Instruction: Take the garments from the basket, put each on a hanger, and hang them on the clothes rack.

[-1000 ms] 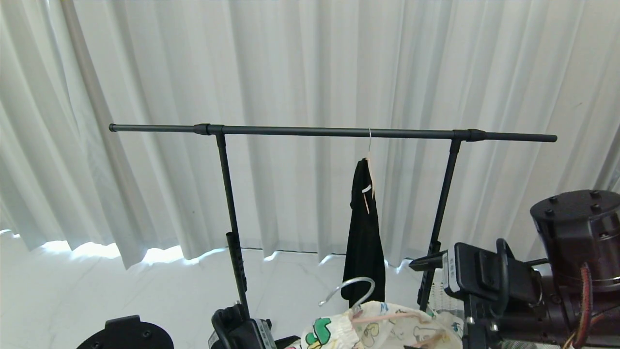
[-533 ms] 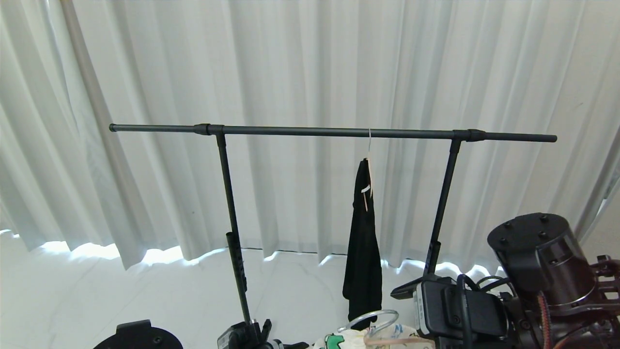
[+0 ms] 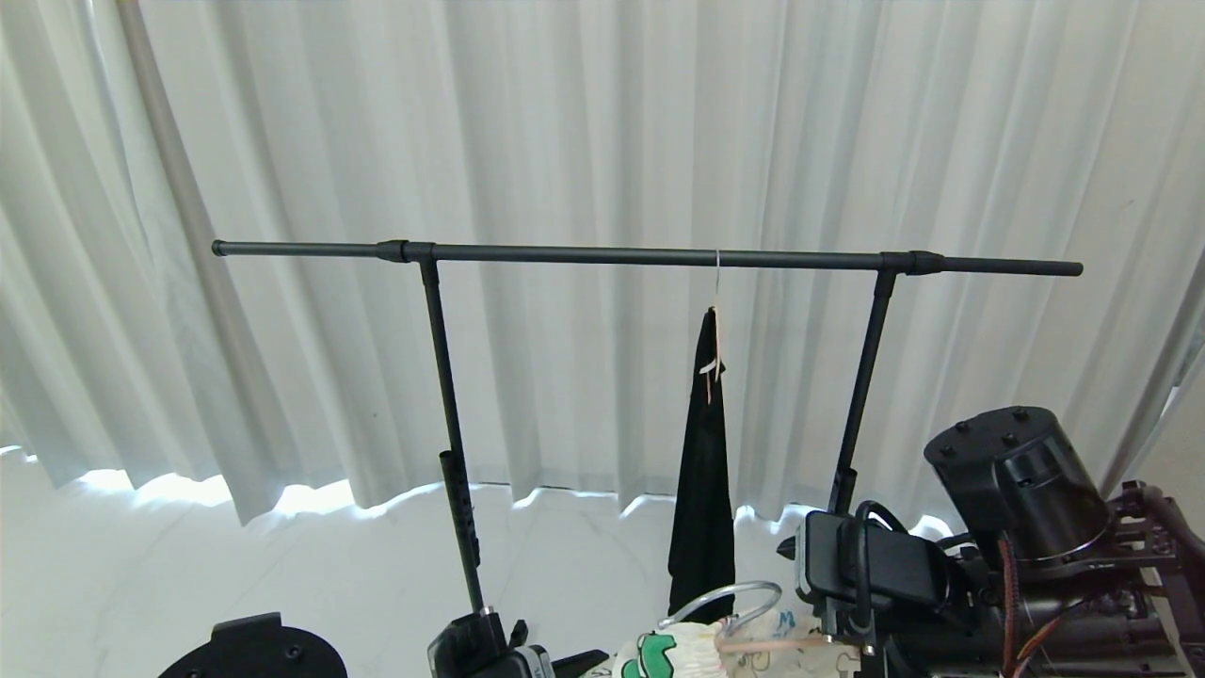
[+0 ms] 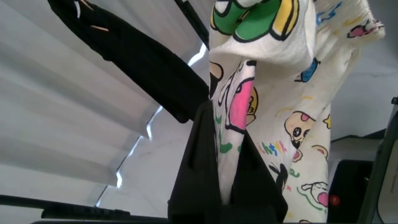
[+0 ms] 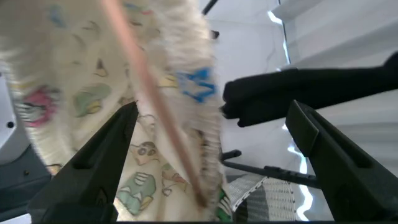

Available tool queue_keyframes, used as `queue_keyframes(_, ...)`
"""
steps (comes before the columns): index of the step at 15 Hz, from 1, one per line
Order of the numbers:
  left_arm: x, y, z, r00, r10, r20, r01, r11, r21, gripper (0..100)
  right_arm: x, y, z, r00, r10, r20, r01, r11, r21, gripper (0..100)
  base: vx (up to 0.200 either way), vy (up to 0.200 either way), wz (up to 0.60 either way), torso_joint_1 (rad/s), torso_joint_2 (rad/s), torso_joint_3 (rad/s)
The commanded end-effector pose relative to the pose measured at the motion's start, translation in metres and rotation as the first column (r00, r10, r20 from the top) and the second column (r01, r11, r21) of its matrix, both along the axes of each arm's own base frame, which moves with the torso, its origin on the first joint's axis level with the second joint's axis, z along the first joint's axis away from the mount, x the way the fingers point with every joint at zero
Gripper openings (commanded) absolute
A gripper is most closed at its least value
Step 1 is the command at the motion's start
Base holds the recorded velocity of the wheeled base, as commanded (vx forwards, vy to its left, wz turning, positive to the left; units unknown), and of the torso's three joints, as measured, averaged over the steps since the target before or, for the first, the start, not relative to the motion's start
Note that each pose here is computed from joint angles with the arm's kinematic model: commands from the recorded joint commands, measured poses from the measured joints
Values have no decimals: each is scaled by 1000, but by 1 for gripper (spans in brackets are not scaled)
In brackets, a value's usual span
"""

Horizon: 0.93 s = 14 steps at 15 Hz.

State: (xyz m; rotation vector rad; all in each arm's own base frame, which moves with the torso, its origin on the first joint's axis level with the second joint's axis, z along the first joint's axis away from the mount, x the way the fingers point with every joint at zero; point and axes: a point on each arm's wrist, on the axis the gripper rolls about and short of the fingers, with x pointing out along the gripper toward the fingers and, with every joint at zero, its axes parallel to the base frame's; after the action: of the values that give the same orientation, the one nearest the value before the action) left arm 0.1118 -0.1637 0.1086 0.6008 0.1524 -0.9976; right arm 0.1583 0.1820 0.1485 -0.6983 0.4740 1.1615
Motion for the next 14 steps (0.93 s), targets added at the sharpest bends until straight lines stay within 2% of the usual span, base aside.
queue_keyframes(1, 0, 0, 0, 1000, 0, 1, 0, 1000, -1, 0, 1, -1, -1, 1000, -5, -3, 5, 1000, -4, 100, 0, 0, 0, 0, 0, 0)
queue_keyframes(2, 0, 0, 0, 1000, 0, 1, 0, 1000, -1, 0, 1, 0, -1, 1000, -3, -2, 3, 1000, -4, 0, 0, 0, 0, 0, 0, 0)
queue_keyframes(6, 4, -6, 6, 1000, 13, -9, -13, 999, -42, 0, -1, 3, -3, 1000, 11, -4, -11, 1000, -9, 0, 0, 0, 0, 0, 0, 0)
queue_keyframes(12, 5, -7, 5, 1000, 13, -10, -14, 999, -35, 0, 2, 4, 1, 999, 6, 35, -7, 999, 33, 0, 0, 0, 0, 0, 0, 0)
queue_keyframes(13, 5, -7, 5, 1000, 14, -11, -14, 999, -36, 100, 2, 4, 3, 999, 7, 45, -9, 999, 42, 0, 0, 0, 0, 0, 0, 0)
queue_keyframes(14, 5, -7, 5, 1000, 14, -11, -15, 999, -38, 100, 2, 4, 4, 999, 4, 52, -7, 999, 47, 0, 0, 0, 0, 0, 0, 0)
